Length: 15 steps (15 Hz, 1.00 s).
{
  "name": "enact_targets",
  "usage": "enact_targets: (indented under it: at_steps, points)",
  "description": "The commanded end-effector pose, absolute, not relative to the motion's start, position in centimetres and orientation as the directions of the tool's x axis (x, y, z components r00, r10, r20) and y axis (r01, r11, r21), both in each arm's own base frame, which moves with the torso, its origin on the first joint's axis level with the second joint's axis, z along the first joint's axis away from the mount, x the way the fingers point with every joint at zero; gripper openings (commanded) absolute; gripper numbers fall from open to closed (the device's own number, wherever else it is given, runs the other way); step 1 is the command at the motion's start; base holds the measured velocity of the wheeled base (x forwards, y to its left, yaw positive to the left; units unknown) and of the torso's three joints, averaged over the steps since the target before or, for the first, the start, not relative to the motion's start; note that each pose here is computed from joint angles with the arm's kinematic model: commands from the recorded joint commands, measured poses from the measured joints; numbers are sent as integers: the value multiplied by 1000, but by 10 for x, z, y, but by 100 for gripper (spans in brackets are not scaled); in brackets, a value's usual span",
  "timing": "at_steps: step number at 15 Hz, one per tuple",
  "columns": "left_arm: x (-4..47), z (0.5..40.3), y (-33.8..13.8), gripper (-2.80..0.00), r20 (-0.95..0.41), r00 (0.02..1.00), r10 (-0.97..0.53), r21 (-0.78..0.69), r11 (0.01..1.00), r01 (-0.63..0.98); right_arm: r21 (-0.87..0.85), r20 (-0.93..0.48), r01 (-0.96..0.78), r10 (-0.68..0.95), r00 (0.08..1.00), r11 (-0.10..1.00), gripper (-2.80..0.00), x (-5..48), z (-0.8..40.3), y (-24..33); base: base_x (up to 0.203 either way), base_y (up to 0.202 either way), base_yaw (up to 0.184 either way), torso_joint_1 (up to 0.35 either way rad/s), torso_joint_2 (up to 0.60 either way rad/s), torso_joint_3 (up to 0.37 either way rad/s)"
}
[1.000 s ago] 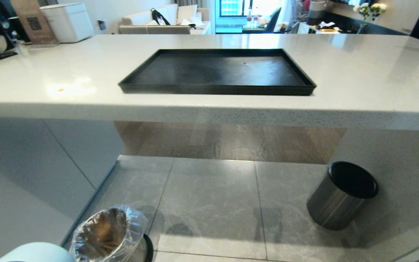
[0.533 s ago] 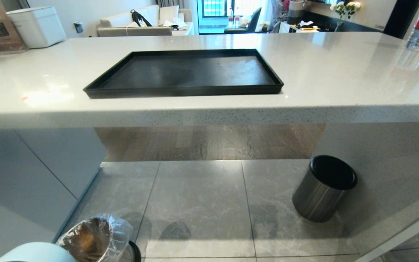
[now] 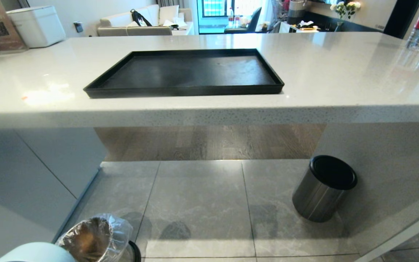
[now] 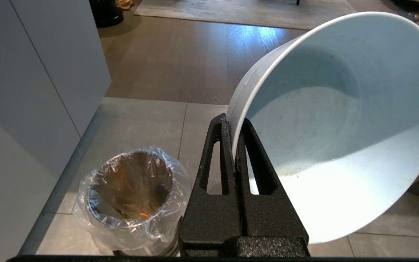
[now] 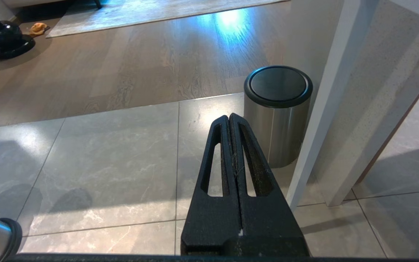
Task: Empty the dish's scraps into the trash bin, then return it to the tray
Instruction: Put the bowl back to the table
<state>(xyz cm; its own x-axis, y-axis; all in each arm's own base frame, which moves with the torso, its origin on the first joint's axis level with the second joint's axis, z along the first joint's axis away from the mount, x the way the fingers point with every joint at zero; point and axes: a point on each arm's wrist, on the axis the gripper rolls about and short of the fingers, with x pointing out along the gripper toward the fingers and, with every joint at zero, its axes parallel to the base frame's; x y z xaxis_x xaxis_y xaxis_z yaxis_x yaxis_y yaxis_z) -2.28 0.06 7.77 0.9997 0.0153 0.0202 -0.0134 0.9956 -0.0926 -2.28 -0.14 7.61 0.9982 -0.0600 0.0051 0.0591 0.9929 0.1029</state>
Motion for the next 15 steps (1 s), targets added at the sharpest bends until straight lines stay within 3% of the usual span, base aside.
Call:
enact_targets:
  at_steps: [1,10,15]
  points:
    - [-23,78,1,-280,20,1000,16,-94,995,-14,104,6,59,-60,998,993,-280,-23,76,-1,0,0,0,0,0,0]
    - [-23,78,1,-280,20,1000,16,-94,995,-14,103,6,60,-61,998,993,-280,-23,76,-1,0,0,0,0,0,0]
    - [-23,78,1,-280,20,1000,16,-94,995,-14,103,6,59,-60,998,993,-280,-23,76,-1,0,174,1,5,3,3]
